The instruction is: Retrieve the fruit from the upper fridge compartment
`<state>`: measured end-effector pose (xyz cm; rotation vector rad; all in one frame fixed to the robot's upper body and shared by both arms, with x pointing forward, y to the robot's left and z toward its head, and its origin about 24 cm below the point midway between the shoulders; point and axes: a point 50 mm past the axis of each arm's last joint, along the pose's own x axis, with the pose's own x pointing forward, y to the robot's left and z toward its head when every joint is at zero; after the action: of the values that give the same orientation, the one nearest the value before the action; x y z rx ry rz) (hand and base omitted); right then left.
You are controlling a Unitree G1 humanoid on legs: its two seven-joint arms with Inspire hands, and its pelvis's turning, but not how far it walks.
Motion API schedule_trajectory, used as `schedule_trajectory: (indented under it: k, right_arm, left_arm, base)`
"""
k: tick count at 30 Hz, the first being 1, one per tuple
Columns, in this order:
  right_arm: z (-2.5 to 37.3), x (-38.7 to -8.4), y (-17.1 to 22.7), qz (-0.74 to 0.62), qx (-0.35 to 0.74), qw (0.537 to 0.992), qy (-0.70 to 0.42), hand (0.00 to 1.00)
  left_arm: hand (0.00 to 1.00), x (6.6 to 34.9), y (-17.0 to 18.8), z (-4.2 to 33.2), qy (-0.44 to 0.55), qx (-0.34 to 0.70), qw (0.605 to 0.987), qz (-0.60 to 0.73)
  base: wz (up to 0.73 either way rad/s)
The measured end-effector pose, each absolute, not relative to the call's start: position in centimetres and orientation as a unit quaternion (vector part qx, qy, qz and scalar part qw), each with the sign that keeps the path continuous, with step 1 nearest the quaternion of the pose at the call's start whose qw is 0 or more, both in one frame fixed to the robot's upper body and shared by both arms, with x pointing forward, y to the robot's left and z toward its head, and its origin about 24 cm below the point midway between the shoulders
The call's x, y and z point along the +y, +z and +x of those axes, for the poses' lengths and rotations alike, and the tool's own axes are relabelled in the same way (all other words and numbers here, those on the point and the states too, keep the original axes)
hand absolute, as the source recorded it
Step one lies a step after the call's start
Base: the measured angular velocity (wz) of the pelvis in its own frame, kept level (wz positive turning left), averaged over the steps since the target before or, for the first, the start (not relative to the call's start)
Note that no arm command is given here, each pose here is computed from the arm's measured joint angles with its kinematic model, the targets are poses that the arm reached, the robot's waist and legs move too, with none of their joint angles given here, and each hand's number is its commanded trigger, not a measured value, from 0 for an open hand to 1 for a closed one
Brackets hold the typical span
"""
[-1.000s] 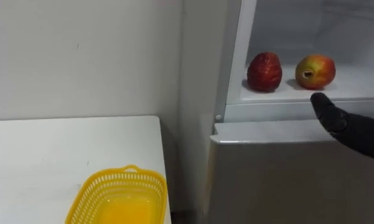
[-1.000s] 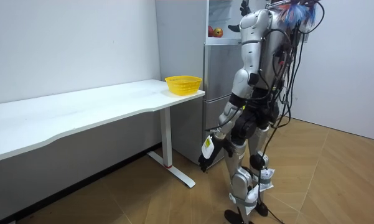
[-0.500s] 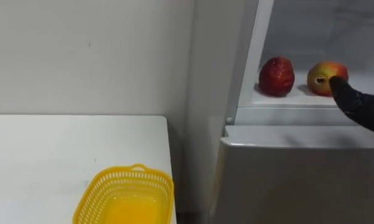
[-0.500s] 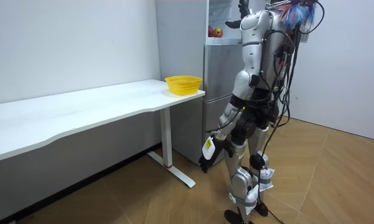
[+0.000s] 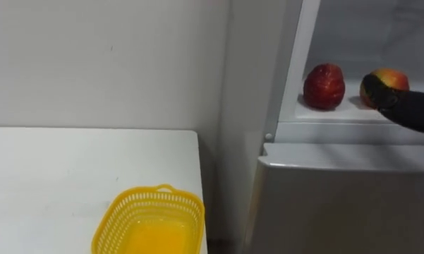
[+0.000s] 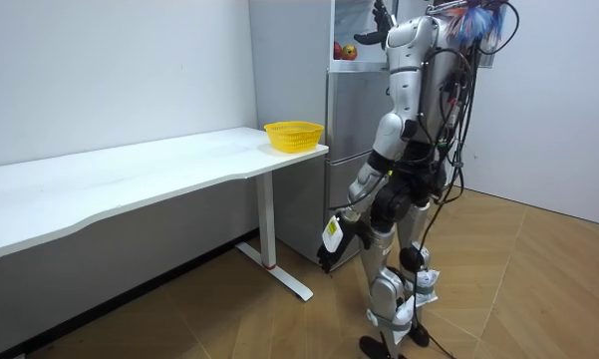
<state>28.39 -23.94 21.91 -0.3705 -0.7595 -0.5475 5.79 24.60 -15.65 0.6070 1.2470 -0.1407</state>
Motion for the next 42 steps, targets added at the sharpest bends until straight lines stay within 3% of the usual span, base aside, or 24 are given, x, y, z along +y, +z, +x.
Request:
schedule_trajectory:
  k: [13,42]
  right_arm:
    - [30.0,-24.1,22.9,-0.202,-0.35,0.884,-0.235,0.0]
    - [32.6,-26.8,18.2,-0.241,-0.206,0.929,-0.191,0.0]
  left_arm:
    - [0.0,25.5,-15.6,4.7,-0.054,0.588,0.756,0.283]
    - [0.0,25.9,-15.5,4.5,-0.054,0.601,0.75,0.272]
  base:
    - [0.06]
    - [0.03]
